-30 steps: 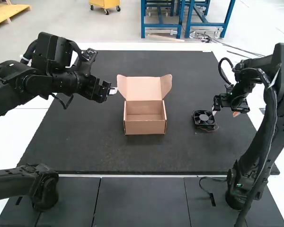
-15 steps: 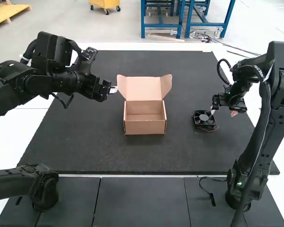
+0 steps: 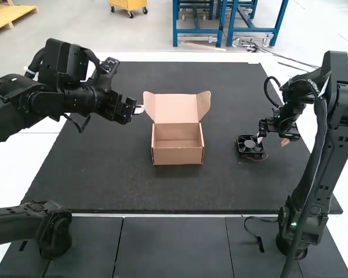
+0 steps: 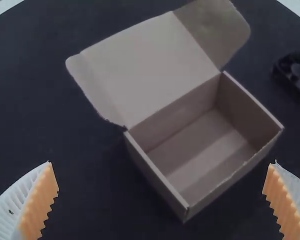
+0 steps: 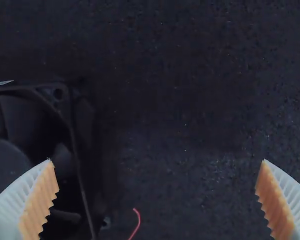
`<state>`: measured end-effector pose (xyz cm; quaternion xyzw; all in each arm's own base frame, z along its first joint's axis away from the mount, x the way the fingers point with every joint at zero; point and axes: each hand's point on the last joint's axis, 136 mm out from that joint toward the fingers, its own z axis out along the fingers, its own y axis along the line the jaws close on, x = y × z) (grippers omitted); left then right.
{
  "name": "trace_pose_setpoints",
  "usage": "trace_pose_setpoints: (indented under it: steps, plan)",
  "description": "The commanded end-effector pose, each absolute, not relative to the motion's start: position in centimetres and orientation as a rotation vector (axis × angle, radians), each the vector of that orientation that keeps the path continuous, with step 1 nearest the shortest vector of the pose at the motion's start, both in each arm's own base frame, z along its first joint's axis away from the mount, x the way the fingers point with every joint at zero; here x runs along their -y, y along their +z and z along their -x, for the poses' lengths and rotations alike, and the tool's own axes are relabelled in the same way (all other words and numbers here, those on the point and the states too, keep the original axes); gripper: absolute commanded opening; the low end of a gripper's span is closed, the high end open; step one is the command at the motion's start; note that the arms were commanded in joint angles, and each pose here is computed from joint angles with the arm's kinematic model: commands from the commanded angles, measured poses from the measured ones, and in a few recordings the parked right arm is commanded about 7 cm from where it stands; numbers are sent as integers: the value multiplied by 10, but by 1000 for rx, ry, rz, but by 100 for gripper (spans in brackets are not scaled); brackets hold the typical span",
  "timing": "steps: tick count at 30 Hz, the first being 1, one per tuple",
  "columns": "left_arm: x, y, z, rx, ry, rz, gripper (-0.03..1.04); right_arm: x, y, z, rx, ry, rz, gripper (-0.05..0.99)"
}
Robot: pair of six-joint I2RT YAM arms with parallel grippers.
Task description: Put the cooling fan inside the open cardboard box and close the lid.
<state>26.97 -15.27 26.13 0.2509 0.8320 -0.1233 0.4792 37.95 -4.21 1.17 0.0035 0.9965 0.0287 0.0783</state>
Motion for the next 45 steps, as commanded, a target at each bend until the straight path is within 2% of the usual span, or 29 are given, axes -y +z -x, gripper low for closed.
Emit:
trace_pose_setpoints:
  steps: [1, 16, 19, 26, 33, 35, 40, 42, 45]
  plan:
    - [149, 283, -273, -1977, -286, -593, 97, 41, 7, -383, -3001, 75, -16, 90]
    - [150, 285, -273, -1974, -287, -593, 97, 42, -10, -377, -3058, 67, -32, 90]
    - [149, 287, -273, -1970, -287, -590, 97, 39, -14, -372, -3084, 73, -21, 84]
    - [149, 288, -274, -1966, -288, -589, 97, 29, -15, -370, -3095, 92, 19, 59]
    - [149, 292, -274, -1960, -287, -587, 97, 14, -22, -359, -3149, 155, 47, 43]
    - [150, 292, -273, -1961, -289, -590, 97, 9, -22, -358, -3152, 195, 51, 30]
    - [149, 293, -273, -1961, -288, -588, 97, 3, -26, -351, -3180, 231, 59, 15]
    - [149, 293, -273, -1960, -289, -588, 97, 0, -27, -349, -3186, 249, 60, 3]
    - [149, 293, -273, -1961, -288, -588, 97, -2, -28, -346, -3192, 268, 47, -2]
